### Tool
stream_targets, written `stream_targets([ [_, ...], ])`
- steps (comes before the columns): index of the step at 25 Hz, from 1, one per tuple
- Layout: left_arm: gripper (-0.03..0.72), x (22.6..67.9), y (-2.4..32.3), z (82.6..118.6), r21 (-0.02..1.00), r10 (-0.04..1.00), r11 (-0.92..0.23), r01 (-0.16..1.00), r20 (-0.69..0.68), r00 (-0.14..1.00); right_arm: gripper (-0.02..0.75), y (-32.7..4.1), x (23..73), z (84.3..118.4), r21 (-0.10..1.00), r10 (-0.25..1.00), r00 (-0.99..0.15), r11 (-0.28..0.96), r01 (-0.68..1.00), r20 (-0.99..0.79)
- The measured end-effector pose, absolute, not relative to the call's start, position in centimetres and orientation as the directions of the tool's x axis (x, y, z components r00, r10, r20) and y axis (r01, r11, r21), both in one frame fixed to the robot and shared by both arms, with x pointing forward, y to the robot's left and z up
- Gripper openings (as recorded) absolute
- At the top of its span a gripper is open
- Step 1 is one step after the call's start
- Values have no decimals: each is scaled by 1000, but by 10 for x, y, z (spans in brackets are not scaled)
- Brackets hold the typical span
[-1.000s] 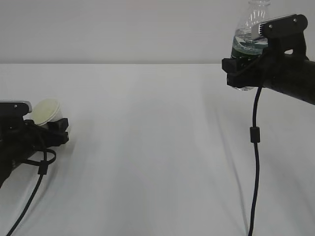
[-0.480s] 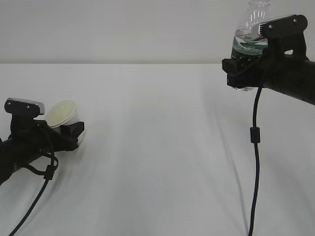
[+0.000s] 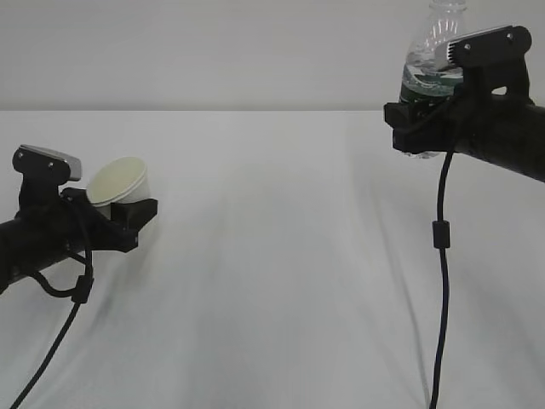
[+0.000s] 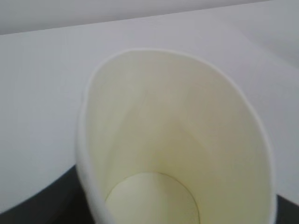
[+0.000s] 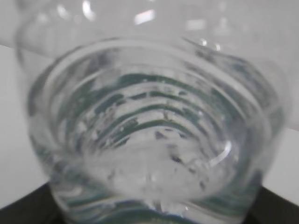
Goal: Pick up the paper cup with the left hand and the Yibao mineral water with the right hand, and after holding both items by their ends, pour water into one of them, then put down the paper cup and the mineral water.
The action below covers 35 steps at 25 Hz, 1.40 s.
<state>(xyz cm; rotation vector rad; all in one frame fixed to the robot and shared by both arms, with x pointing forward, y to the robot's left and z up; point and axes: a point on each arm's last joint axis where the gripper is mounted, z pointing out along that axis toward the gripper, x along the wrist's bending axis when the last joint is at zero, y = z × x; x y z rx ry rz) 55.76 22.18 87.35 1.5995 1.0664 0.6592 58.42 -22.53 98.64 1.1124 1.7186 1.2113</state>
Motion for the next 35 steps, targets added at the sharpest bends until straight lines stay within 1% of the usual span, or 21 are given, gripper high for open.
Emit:
stream_targets([
  [6, 454, 555, 218, 879, 947, 865, -44, 318, -123, 486, 462, -225, 583, 984, 948, 925, -363, 208, 242, -110],
  [14, 452, 551, 215, 900, 948, 840, -76, 308, -106, 533, 462, -225, 582, 983, 941, 922, -370, 221, 257, -115],
  [19, 452, 548, 211, 911, 953, 811, -82, 293, -108, 576, 462, -224, 581, 984, 940, 918, -383, 219, 261, -108],
  [29, 451, 539, 203, 924, 954, 738, -105, 279, -114, 665, 462, -221, 579, 982, 928, 893, -430, 264, 263, -132],
  [35, 449, 533, 200, 937, 959, 692, -121, 256, -103, 715, 462, -219, 577, 980, 921, 883, -453, 270, 280, -121],
])
